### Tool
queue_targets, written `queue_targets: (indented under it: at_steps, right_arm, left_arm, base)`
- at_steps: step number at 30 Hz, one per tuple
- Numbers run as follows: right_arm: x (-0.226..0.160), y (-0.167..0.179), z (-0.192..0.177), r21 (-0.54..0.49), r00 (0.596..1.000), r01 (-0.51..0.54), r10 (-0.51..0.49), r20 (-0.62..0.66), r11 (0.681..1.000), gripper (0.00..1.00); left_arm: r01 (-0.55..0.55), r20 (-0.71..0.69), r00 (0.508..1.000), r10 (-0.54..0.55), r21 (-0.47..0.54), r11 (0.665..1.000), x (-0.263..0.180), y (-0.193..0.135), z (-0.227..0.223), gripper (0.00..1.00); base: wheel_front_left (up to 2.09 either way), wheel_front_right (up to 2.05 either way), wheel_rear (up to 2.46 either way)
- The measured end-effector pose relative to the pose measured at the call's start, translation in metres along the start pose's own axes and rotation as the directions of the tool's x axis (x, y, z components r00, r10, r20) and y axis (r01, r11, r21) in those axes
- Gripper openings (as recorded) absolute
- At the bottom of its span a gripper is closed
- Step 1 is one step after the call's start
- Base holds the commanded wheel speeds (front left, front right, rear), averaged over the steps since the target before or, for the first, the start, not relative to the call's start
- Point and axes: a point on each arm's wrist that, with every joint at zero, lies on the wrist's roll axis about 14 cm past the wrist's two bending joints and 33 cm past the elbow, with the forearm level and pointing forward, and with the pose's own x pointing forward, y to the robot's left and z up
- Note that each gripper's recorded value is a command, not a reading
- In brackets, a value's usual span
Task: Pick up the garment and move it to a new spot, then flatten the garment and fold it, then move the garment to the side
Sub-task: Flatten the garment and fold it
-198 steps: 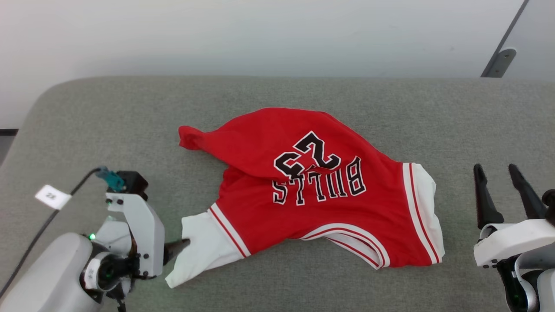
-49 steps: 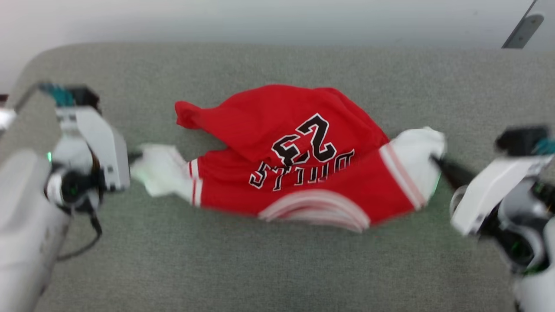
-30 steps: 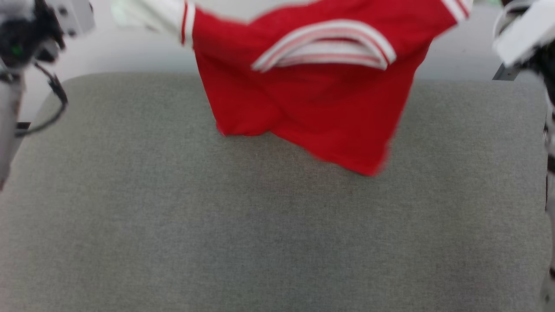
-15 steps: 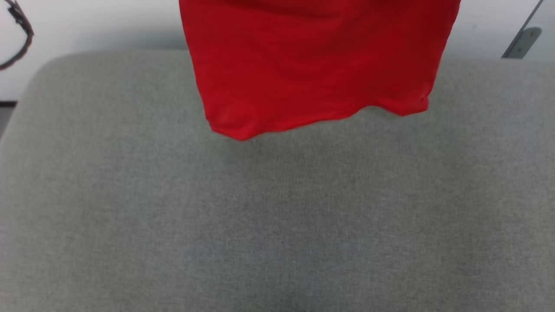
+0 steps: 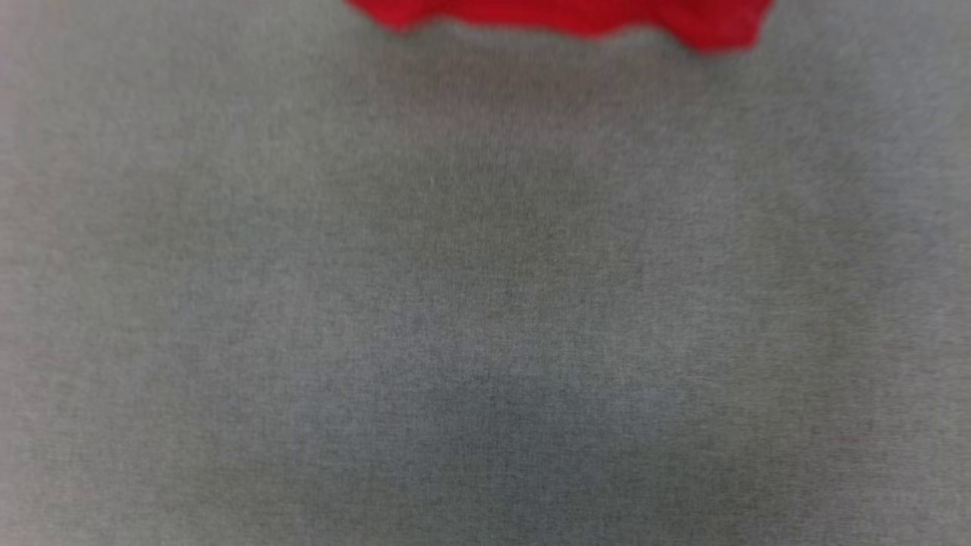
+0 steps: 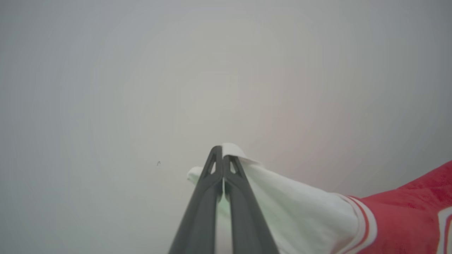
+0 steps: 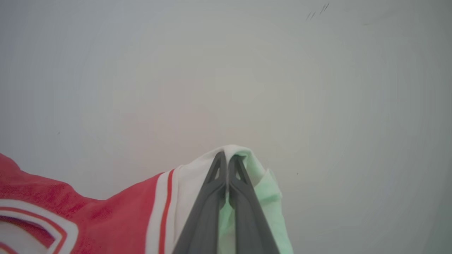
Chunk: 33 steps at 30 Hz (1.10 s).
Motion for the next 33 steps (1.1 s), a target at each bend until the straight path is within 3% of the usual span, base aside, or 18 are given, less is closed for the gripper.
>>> queue_targets:
  at_steps: [6, 11, 14, 17, 24, 27, 33]
  right_arm:
    - [0.006, 0.012, -0.038, -0.137, 0.998, -0.067, 0.063, -0.029, 0.988, 0.00]
    - [-0.023, 0.036, -0.105, -0.069, 0.978, -0.124, 0.110, -0.179, 0.990, 0.00]
    - [-0.046, 0.049, -0.131, 0.010, 0.956, -0.131, 0.129, -0.263, 0.991, 0.00]
    - [-0.073, 0.058, -0.151, 0.097, 0.922, -0.117, 0.145, -0.359, 0.988, 0.00]
    - [-0.138, 0.070, -0.166, 0.248, 0.824, -0.077, 0.202, -0.530, 0.966, 0.00]
    - [-0.168, 0.067, -0.165, 0.299, 0.776, -0.042, 0.220, -0.592, 0.953, 0.00]
    - [-0.230, 0.069, -0.156, 0.361, 0.678, -0.007, 0.270, -0.684, 0.932, 0.00]
  left_arm:
    - [0.000, 0.054, 0.999, 0.000, 0.000, 1.000, 0.013, 0.000, -0.032, 0.00]
    - [-0.018, -0.118, 0.993, 0.019, 0.009, 1.000, -0.005, 0.009, -0.098, 0.00]
    - [-0.031, -0.260, 0.965, 0.027, -0.010, 0.999, -0.029, 0.010, -0.139, 0.00]
    - [-0.035, -0.398, 0.917, 0.014, -0.046, 0.998, -0.058, 0.005, -0.174, 0.00]
    - [-0.074, -0.665, 0.746, -0.018, -0.110, 0.991, -0.143, 0.005, -0.234, 0.00]
    - [-0.090, -0.730, 0.683, -0.039, -0.137, 0.986, -0.180, 0.004, -0.248, 0.00]
    - [-0.116, -0.786, 0.613, -0.078, -0.187, 0.976, -0.244, 0.000, -0.256, 0.00]
  base:
    - [0.00, 0.00, 0.00]
    - [0.00, 0.00, 0.00]
    - [0.00, 0.00, 0.00]
    - [0.00, 0.00, 0.00]
    - [0.00, 0.00, 0.00]
    - [0.00, 0.00, 0.00]
    - [0.00, 0.00, 0.00]
